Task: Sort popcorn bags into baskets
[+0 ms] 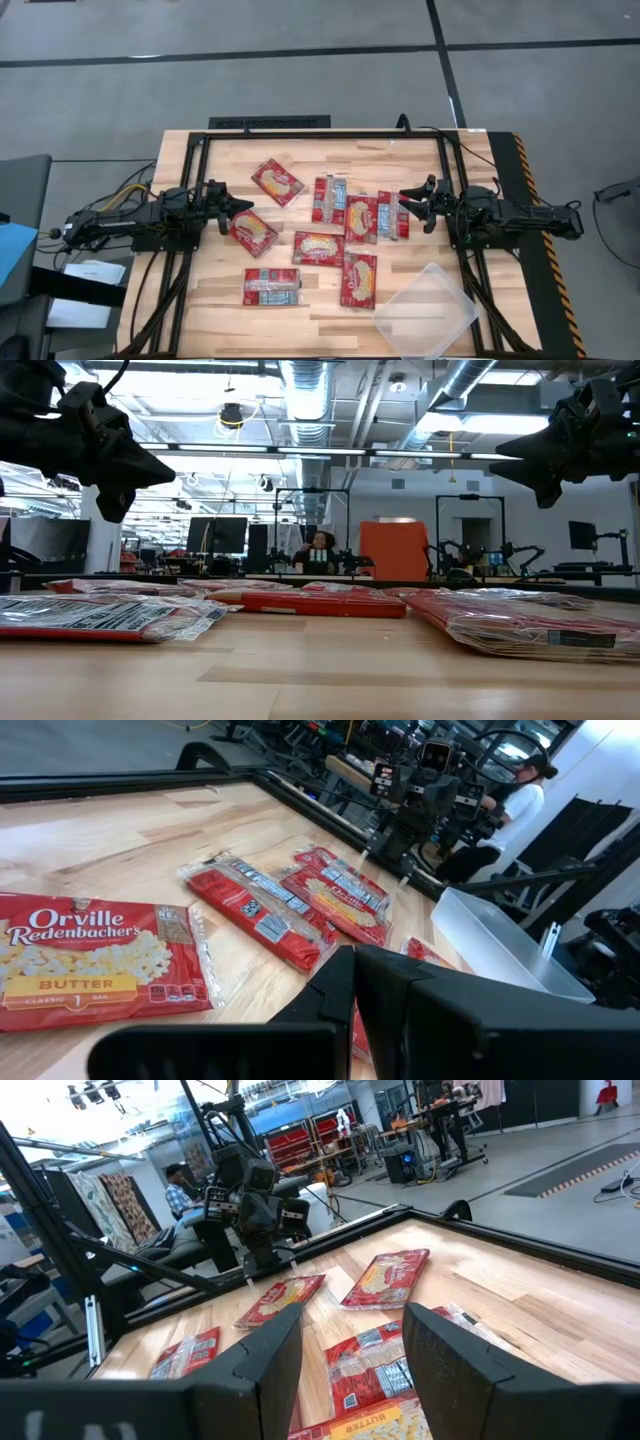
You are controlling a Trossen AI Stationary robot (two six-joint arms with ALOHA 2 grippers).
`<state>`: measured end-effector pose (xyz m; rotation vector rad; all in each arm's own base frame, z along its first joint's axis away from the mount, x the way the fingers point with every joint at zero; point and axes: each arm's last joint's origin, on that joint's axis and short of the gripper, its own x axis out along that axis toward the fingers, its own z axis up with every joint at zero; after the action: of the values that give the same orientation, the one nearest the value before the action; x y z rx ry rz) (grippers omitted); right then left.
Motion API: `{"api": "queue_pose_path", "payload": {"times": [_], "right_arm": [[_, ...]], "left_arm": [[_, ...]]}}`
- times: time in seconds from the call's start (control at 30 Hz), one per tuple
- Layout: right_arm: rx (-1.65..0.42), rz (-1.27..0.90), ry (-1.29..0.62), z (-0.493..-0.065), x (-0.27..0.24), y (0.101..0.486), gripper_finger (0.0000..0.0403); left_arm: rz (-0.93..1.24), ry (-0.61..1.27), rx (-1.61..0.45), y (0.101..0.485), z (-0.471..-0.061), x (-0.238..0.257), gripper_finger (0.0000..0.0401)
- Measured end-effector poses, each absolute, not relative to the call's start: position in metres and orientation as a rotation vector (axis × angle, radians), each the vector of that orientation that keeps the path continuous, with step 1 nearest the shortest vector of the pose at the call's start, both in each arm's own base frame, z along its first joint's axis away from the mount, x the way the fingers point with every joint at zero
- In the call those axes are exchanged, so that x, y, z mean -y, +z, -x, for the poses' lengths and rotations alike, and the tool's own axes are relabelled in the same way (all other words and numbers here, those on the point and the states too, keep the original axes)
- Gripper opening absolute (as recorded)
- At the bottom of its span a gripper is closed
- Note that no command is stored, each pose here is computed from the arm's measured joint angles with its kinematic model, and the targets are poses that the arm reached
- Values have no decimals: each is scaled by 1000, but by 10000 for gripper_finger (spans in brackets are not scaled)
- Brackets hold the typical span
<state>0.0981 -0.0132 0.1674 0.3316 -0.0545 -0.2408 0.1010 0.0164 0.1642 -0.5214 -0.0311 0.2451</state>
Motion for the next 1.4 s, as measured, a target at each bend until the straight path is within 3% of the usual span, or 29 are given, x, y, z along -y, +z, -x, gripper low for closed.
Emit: {"api": "queue_pose_path", "payload": {"times": [0.5,0.67,0.9,1.07,1.23,1.4], "right_arm": [[56,-332,-241,-98,13,168,185],[117,-394,-230,-98,13,173,186],[199,-651,-197,-97,13,178,193],[254,-895,-158,-97,13,181,193],[199,-938,-291,-97,16,170,192],[209,-1055,-290,-99,17,170,192]], "left_arm": [[821,335,129,166,-100,-19,0],[950,429,296,173,-98,-23,0],[994,375,571,197,-93,-25,2],[893,369,695,222,-85,-25,29],[821,477,726,242,-87,-27,70],[800,539,691,254,-98,-29,99]]}}
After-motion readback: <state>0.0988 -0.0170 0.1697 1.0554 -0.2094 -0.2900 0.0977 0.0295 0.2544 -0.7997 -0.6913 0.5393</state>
